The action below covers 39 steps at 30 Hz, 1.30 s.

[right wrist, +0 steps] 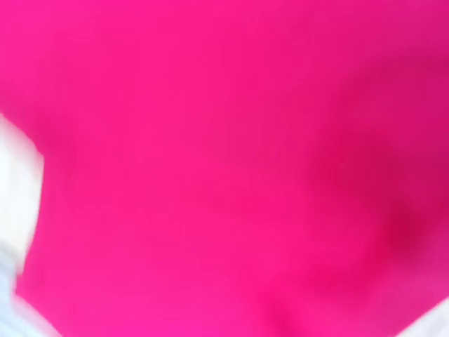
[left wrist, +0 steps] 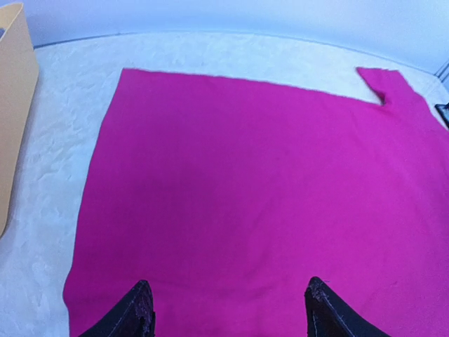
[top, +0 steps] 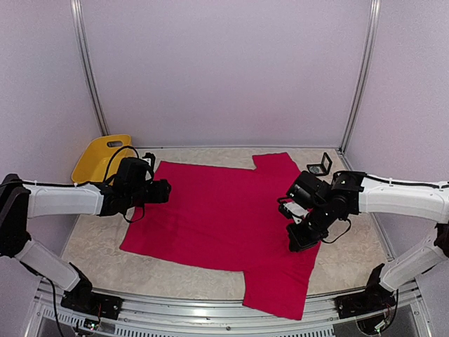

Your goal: Pin the brooch onto the clothing

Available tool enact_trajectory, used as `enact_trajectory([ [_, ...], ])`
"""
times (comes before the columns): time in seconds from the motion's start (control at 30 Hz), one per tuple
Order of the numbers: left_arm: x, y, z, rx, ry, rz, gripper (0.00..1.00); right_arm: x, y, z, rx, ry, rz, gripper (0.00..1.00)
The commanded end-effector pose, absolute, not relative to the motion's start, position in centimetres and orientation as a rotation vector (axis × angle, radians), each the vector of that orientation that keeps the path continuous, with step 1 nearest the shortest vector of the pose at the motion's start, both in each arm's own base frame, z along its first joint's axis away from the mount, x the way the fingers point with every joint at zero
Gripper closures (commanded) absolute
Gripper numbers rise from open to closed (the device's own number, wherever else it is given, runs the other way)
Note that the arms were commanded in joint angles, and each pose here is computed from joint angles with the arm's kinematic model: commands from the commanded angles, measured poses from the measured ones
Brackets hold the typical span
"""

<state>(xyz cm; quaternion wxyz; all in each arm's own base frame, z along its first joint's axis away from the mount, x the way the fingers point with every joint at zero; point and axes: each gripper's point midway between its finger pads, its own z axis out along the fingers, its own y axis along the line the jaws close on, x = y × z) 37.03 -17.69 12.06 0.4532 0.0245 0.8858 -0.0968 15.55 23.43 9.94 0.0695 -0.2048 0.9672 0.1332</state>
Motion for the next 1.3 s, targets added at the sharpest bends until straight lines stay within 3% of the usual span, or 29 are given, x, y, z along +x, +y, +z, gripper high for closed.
enact_trajectory([
  [0.0,37.5,-18.4,13.7,0.080,2.181,-0.302,0.31,23.9,21.8,9.4,-0.460,2.795,0.285,1.00],
  [0.13,38.0,-14.4,7.6,-0.188,2.380,-0.299,0.40,30.4,20.7,7.7,-0.407,2.716,0.173,1.00],
  [0.33,36.2,-13.1,3.1,-0.261,2.472,-0.238,0.41,36.1,19.0,4.7,-0.376,2.691,-0.013,1.00],
  [0.87,30.6,-8.0,1.5,-0.481,2.478,-0.132,0.40,39.9,19.5,1.4,-0.489,2.710,-0.116,1.00],
  [1.03,33.2,-8.8,5.9,-0.369,2.365,-0.143,0.34,42.4,19.5,7.0,-0.465,2.610,-0.177,0.99],
  [1.17,36.1,-11.1,15.7,-0.141,2.101,-0.123,0.20,44.3,17.1,12.8,-0.406,2.515,-0.346,0.78],
  [1.27,36.4,-13.5,24.0,0.022,1.855,-0.139,0.09,44.5,17.2,15.5,-0.420,2.468,-0.306,0.61],
])
